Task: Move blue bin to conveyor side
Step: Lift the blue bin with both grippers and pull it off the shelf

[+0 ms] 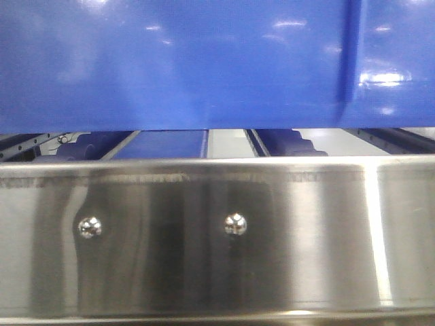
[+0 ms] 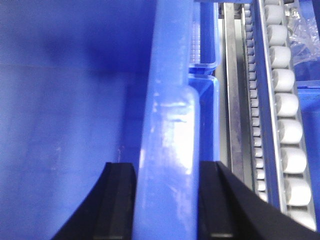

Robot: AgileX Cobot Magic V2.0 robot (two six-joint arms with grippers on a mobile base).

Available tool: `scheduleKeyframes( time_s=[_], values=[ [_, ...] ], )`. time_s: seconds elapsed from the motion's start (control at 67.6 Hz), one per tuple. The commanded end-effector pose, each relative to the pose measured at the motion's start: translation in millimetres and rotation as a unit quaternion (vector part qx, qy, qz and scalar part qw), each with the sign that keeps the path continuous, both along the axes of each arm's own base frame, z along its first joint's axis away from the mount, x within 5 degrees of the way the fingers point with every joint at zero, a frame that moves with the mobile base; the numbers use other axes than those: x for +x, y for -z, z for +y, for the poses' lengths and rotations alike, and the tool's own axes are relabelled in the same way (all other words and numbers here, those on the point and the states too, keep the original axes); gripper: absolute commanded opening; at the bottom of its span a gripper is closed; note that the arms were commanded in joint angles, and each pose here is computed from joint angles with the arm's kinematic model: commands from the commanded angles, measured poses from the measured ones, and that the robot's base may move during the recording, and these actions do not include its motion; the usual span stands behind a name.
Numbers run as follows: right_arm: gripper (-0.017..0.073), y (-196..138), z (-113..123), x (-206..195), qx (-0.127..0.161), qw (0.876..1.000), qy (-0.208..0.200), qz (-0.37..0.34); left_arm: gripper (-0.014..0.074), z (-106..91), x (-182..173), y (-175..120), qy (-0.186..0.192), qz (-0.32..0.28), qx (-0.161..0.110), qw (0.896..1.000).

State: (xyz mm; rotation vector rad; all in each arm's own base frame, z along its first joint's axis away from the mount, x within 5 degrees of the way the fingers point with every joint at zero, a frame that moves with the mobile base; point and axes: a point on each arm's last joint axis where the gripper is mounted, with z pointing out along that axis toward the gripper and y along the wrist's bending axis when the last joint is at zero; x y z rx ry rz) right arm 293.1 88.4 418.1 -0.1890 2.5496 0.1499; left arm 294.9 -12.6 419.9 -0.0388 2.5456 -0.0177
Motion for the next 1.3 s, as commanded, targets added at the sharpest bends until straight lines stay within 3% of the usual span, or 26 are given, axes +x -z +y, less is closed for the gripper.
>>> scheduleKeyframes(
  time_s=[0.0,0.326,0.577,1.036,1.288],
  values=[
    [-0.0081,-23.3,-4.7,-18.6,0.013,0.999,-0.006,-0.046,-0.0009,0.1,-15.7,-20.5,0.000,-0.044,-0.007,0.999],
    [-0.0081,-62.3,-20.9,-66.2,0.027,0.993,-0.003,-0.119,-0.0009,2.3,-58.3,-54.6,0.001,-0.109,-0.011,0.994],
    [-0.0081,-85.9,-33.3,-106.3,0.043,0.984,-0.002,-0.171,-0.0009,4.8,-111.0,-84.9,0.001,-0.180,-0.014,0.983],
    [-0.0081,-64.6,-52.0,-165.8,0.055,0.974,-0.003,-0.221,-0.0009,7.7,-176.8,-83.2,0.002,-0.234,-0.018,0.972],
    [-0.0081,-79.5,-57.9,-185.3,0.076,0.954,-0.003,-0.289,-0.0009,7.9,-200.6,-96.8,0.006,-0.313,-0.027,0.949]
  ],
)
